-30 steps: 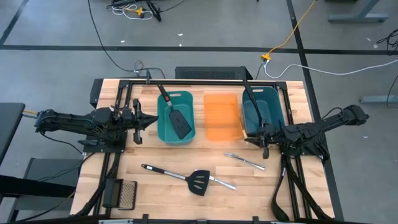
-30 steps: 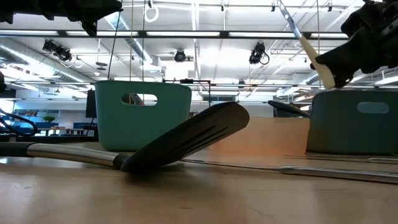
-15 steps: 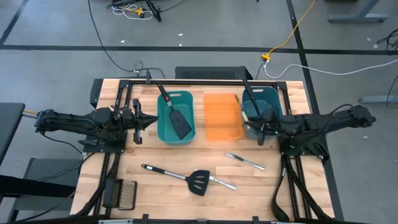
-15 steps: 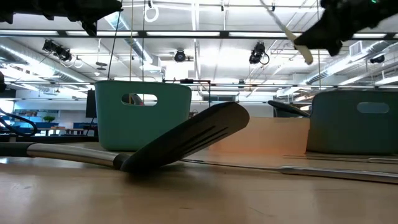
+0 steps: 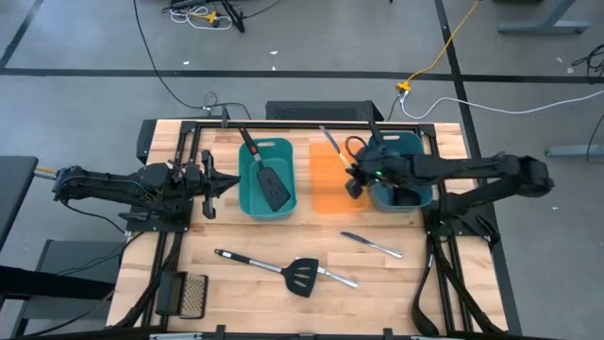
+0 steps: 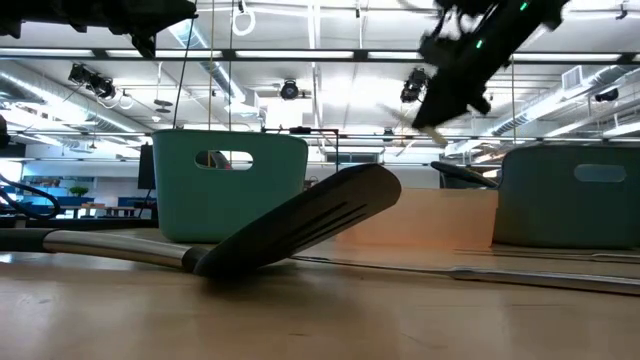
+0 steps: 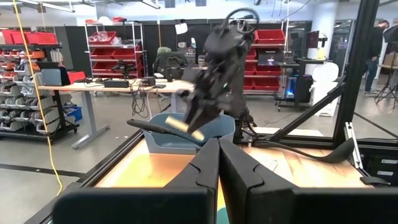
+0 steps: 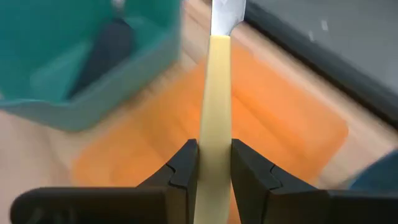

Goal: Pick & Place Kitchen Items
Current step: Put the yellow knife into the orange bin

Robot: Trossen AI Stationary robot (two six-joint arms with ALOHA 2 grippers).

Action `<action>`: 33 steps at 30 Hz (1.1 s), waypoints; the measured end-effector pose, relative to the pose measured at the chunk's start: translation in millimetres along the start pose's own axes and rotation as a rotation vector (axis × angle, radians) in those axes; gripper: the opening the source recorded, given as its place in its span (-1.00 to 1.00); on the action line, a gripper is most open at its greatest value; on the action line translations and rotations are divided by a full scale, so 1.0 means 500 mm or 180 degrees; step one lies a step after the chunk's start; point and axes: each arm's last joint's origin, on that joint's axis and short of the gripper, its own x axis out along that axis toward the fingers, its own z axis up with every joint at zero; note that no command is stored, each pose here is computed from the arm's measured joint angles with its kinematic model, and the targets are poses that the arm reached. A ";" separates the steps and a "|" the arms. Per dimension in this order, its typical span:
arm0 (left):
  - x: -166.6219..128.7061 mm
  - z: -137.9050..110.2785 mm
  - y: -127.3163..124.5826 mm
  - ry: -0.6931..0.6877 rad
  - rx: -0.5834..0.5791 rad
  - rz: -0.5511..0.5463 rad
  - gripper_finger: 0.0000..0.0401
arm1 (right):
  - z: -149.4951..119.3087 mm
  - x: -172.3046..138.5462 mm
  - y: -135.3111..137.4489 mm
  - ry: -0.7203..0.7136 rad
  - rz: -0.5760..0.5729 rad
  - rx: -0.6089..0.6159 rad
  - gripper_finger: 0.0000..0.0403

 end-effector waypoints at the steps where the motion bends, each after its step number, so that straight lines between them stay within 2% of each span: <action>1: 0.000 0.000 0.000 0.0000 0.0000 0.0000 -0.93 | -0.003 0.018 -0.003 0.0088 -0.0037 0.0041 -0.61; 7: 0.000 0.000 0.000 0.0002 0.0024 -0.0002 -0.93 | -0.033 0.090 -0.012 0.0513 -0.0222 0.0140 -0.61; 13: 0.000 -0.001 0.000 0.0010 0.0037 -0.0002 -0.93 | -0.045 0.132 -0.005 0.0791 0.0093 0.0290 -0.61; 17: 0.000 -0.001 0.000 0.0012 0.0038 -0.0002 -0.93 | -0.059 0.158 -0.008 0.1019 0.0129 0.0413 -0.61; 26: 0.000 -0.001 0.000 0.0011 0.0085 -0.0003 -0.93 | -0.075 0.191 -0.020 0.1192 -0.0064 0.0598 -0.61; 33: 0.000 -0.001 0.000 0.0012 0.0085 -0.0003 -0.93 | -0.084 0.209 -0.024 0.1393 0.0044 0.0707 -0.61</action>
